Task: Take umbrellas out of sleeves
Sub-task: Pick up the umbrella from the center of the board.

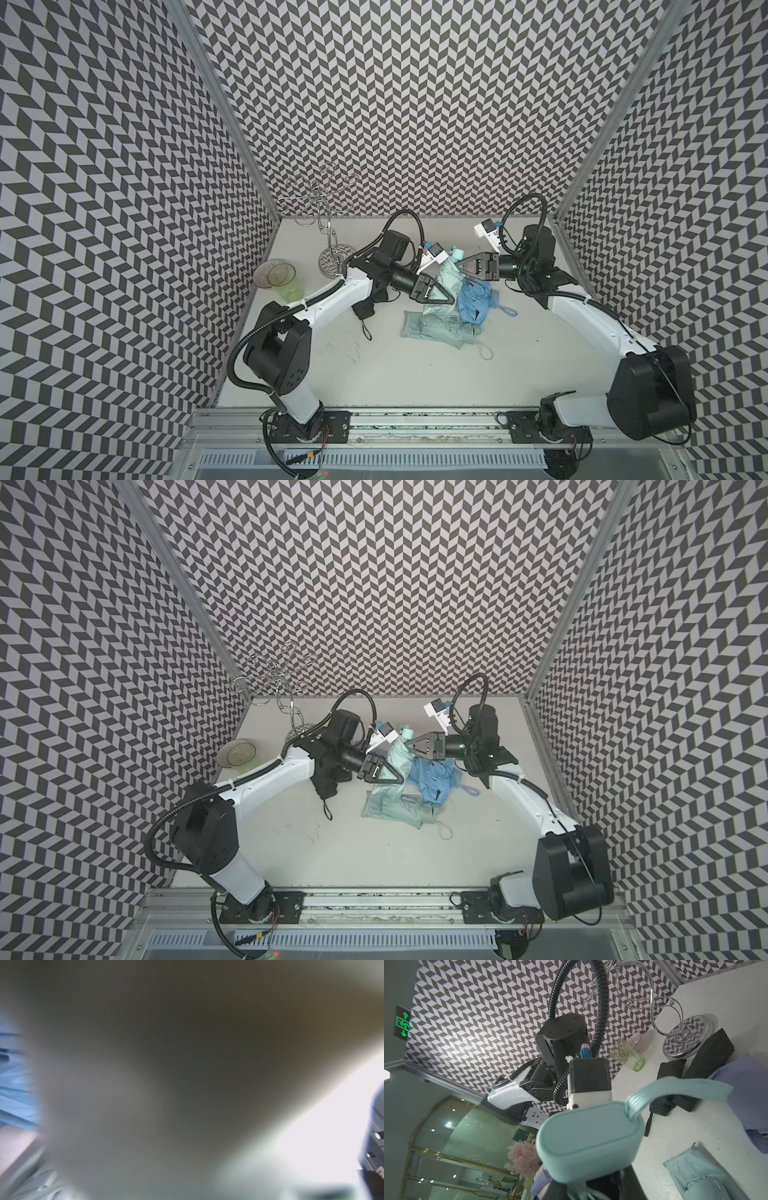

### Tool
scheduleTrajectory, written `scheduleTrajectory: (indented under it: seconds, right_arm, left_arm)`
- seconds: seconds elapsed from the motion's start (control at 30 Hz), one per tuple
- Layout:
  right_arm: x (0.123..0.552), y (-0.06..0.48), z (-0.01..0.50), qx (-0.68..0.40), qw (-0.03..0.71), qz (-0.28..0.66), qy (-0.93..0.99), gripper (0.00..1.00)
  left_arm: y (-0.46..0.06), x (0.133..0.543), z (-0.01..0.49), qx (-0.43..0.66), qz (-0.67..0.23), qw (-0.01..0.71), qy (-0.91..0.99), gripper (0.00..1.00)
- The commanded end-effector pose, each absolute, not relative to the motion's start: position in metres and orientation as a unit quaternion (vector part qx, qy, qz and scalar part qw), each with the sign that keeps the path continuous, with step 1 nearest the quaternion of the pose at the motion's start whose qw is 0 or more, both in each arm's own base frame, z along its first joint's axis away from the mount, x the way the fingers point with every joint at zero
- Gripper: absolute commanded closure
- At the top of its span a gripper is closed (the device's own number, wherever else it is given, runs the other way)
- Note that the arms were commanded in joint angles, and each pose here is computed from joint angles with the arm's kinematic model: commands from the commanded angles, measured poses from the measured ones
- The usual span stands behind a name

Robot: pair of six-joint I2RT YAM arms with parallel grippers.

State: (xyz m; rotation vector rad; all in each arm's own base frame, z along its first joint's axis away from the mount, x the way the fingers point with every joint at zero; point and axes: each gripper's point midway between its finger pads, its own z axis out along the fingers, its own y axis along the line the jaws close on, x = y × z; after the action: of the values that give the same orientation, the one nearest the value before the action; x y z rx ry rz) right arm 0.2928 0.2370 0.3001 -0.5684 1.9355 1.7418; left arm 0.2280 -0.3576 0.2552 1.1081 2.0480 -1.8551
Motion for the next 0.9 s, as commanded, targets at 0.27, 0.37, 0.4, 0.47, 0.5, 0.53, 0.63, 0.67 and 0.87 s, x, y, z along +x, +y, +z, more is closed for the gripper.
scheduleTrajectory:
  seconds: [0.27, 0.37, 0.4, 0.47, 0.5, 0.53, 0.63, 0.67, 0.87]
  right_arm:
    - [0.293, 0.229, 0.31, -0.164, 0.268, 0.666, 0.676, 0.88]
    - [0.303, 0.222, 0.31, -0.125, 0.276, 0.666, 0.681, 0.89]
    - [0.309, 0.218, 0.31, -0.103, 0.278, 0.667, 0.683, 0.89]
    - [0.316, 0.211, 0.313, -0.068, 0.287, 0.671, 0.681, 0.89]
    - [0.321, 0.207, 0.315, -0.046, 0.292, 0.674, 0.677, 0.9]
    - [0.324, 0.203, 0.317, -0.025, 0.298, 0.679, 0.671, 0.89]
    - [0.333, 0.191, 0.327, 0.038, 0.318, 0.696, 0.642, 0.9]
    - [0.335, 0.187, 0.328, 0.059, 0.324, 0.701, 0.633, 0.89]
    - [0.342, 0.173, 0.352, 0.122, 0.366, 0.724, 0.572, 0.89]
  left_arm:
    - [-0.354, 0.239, 0.275, 0.38, -0.637, 0.105, 0.663, 0.31]
    - [-0.344, 0.259, 0.277, 0.351, -0.629, 0.13, 0.682, 0.1]
    - [-0.339, 0.265, 0.28, 0.34, -0.628, 0.144, 0.685, 0.07]
    - [-0.326, 0.28, 0.289, 0.313, -0.631, 0.173, 0.688, 0.01]
    - [-0.319, 0.286, 0.295, 0.3, -0.635, 0.189, 0.686, 0.01]
    - [-0.313, 0.291, 0.301, 0.288, -0.64, 0.204, 0.683, 0.0]
    - [-0.298, 0.302, 0.31, 0.253, -0.643, 0.25, 0.678, 0.0]
    - [-0.295, 0.304, 0.311, 0.243, -0.644, 0.259, 0.677, 0.0]
    - [-0.284, 0.312, 0.319, 0.174, -0.66, 0.325, 0.654, 0.0]
